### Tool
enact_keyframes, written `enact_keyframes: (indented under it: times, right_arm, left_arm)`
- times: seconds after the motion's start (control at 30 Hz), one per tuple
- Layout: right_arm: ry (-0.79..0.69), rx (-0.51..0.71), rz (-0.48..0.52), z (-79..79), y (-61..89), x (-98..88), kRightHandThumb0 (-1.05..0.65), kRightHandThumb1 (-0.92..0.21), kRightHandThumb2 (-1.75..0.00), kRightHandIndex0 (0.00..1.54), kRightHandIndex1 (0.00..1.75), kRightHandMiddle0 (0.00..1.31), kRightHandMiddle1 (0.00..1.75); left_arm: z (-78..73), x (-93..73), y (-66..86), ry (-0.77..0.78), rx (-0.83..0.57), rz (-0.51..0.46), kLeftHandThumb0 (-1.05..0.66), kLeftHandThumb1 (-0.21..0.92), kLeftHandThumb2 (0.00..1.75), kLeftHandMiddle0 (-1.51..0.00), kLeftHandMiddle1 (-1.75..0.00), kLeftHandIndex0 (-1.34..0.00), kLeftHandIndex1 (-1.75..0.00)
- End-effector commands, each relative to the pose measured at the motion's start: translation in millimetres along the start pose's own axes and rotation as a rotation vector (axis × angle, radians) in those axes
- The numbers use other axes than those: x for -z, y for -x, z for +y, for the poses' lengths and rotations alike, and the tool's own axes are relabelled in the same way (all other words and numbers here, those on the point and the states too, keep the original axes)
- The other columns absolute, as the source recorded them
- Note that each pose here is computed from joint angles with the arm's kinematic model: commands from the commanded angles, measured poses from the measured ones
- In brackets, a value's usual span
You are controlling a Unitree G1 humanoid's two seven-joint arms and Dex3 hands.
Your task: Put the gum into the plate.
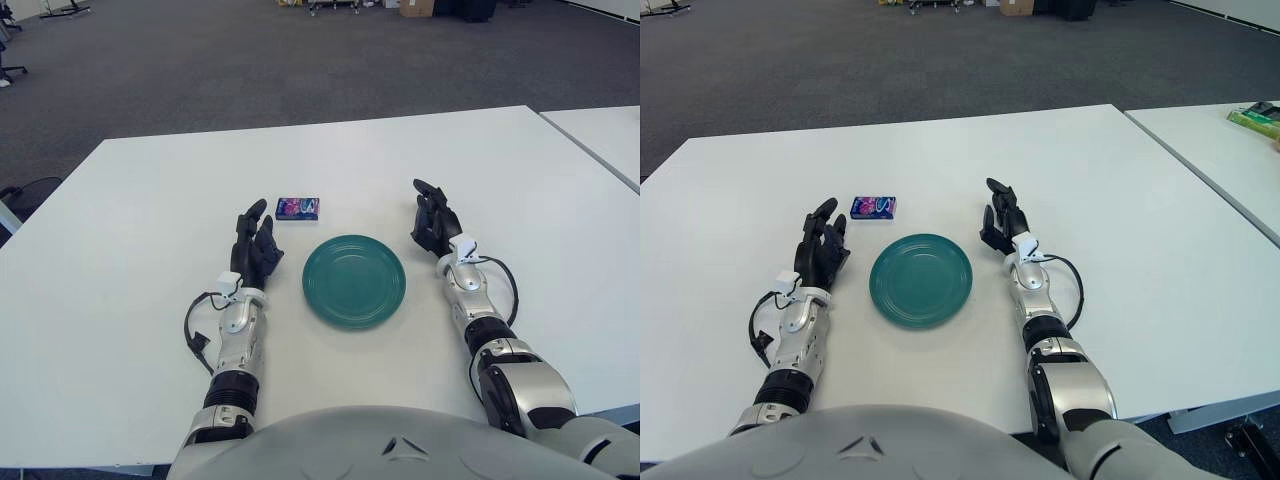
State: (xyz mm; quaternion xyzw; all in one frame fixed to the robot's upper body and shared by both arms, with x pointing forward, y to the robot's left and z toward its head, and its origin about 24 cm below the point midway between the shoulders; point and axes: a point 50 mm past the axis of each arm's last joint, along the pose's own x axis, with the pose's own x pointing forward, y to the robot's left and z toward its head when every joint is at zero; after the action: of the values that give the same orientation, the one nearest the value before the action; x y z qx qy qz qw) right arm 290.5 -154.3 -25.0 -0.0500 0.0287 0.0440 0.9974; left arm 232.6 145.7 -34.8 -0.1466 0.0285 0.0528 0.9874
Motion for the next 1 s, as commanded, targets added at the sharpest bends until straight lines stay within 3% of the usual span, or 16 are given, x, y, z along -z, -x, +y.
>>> enact_keyframes:
  times: [0.0, 0.23, 0.3, 0.4, 0.53, 0.63, 0.73, 0.83, 0.97]
  right_arm:
    - [-0.056, -0.017, 0.252, 14.5, 34.3, 48.8, -0.78, -0.92, -0.93, 0.17, 0.01, 0.0, 0.52]
    - [-0.053, -0.014, 0.258, 14.1, 33.1, 48.8, -0.78, -0.92, -0.93, 0.18, 0.01, 0.0, 0.52]
    - [-0.048, -0.015, 0.26, 14.4, 32.3, 48.5, -0.78, -0.92, -0.93, 0.18, 0.01, 0.0, 0.52]
    - [-0.044, -0.015, 0.264, 14.7, 31.3, 48.3, -0.78, -0.92, -0.93, 0.18, 0.01, 0.0, 0.53]
    - [-0.042, -0.016, 0.269, 15.3, 29.8, 47.9, -0.79, -0.92, -0.94, 0.18, 0.0, 0.0, 0.53]
    - [-0.045, -0.017, 0.27, 15.7, 28.8, 47.5, -0.8, -0.92, -0.94, 0.18, 0.0, 0.0, 0.54]
    - [-0.052, -0.014, 0.269, 15.9, 27.9, 47.0, -0.8, -0.92, -0.93, 0.18, 0.0, 0.0, 0.54]
    - [-0.058, -0.011, 0.268, 15.5, 27.9, 47.0, -0.8, -0.92, -0.93, 0.18, 0.0, 0.0, 0.55]
    - [-0.062, -0.007, 0.268, 15.2, 28.2, 47.2, -0.8, -0.92, -0.93, 0.18, 0.0, 0.0, 0.56]
  left_arm:
    - [13.5, 34.9, 34.9, 0.027, -0.068, 0.17, -0.79, 0.92, 0.89, -0.29, 0.0, 0.0, -0.72]
    - [-3.4, -14.7, 5.1, -0.049, -0.032, 0.018, -0.77, 0.92, 0.87, -0.29, 0.0, 0.0, -0.72]
    - [-4.7, -40.8, -6.9, -0.157, -0.045, -0.09, -0.77, 0.92, 0.87, -0.28, 0.0, 0.0, -0.72]
    - [-5.4, -59.7, -15.1, -0.276, -0.075, -0.191, -0.77, 0.92, 0.86, -0.28, 0.0, 0.0, -0.72]
    - [-9.9, -87.0, -35.0, -0.615, -0.119, -0.402, -0.81, 0.92, 0.83, -0.3, -0.01, -0.03, -0.75]
    - [-7.1, -96.6, -48.3, -0.808, -0.143, -0.476, -0.85, 0.92, 0.8, -0.33, -0.02, -0.05, -0.79]
    - [-2.9, -104.9, -66.9, -1.112, -0.168, -0.547, -0.93, 0.92, 0.73, -0.34, -0.02, -0.08, -0.84]
    - [-6.7, -106.0, -89.6, -1.377, -0.13, -0.543, -0.99, 0.92, 0.62, -0.32, -0.01, -0.11, -0.92]
    - [-17.3, -107.7, -106.5, -1.538, -0.071, -0.535, -1.03, 0.92, 0.55, -0.29, 0.0, -0.14, -0.97]
